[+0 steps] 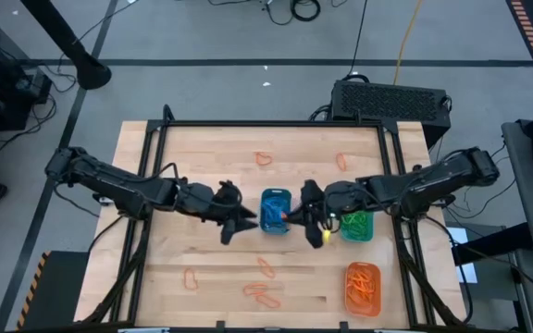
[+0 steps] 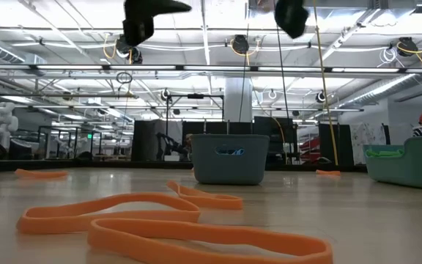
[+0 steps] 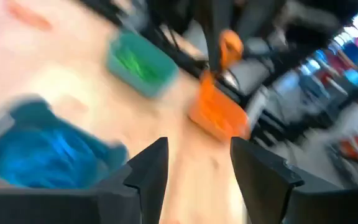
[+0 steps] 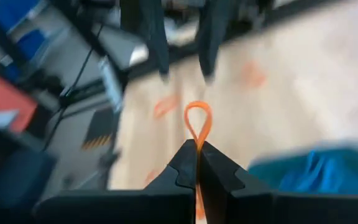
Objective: Sort rubber bands into baskets
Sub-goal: Put the orange rubberband into the orange bin
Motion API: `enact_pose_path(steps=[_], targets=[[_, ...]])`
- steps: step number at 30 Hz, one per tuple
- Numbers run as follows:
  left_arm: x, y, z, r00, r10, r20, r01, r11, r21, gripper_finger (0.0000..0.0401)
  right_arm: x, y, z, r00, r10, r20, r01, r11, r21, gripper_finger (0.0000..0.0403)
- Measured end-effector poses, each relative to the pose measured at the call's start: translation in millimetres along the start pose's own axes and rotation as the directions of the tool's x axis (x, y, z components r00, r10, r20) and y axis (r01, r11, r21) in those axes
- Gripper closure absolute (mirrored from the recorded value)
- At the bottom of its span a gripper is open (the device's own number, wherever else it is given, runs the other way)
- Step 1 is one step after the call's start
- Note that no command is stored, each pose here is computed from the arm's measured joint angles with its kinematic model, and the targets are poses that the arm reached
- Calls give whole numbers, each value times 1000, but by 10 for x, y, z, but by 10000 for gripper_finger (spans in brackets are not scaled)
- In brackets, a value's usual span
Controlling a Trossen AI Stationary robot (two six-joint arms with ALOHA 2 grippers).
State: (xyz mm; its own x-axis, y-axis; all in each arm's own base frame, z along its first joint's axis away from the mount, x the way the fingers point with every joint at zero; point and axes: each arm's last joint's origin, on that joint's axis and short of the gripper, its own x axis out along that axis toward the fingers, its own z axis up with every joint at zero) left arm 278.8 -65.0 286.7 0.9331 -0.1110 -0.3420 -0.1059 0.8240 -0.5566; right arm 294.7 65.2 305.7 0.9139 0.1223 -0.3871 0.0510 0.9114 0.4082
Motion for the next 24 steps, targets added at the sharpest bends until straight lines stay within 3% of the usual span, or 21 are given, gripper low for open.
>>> enact_pose_path(steps=[4, 8, 12, 16, 20, 24], targets=[[-16, -48, -99, 984, -100, -145, 98, 995, -23, 220, -173, 84, -143, 977, 91, -195, -71, 991, 109, 402], [58, -133, -263, 971, -119, -208, 127, 992, 23, 219, -305, 238, -371, 880, 215, -424, -112, 961, 254, 403], [185, -173, -461, 961, -90, -261, 120, 988, 101, 219, -432, 431, -633, 765, 253, -593, -31, 933, 358, 403], [365, -154, -686, 943, -56, -327, 127, 971, 200, 219, -565, 598, -842, 684, 242, -688, 70, 917, 392, 403], [568, -129, -880, 927, -73, -367, 183, 944, 275, 219, -663, 729, -994, 645, 220, -732, 141, 907, 397, 403], [731, -75, -1083, 887, -104, -449, 240, 936, 258, 219, -709, 804, -1161, 618, 148, -772, 212, 914, 345, 402]])
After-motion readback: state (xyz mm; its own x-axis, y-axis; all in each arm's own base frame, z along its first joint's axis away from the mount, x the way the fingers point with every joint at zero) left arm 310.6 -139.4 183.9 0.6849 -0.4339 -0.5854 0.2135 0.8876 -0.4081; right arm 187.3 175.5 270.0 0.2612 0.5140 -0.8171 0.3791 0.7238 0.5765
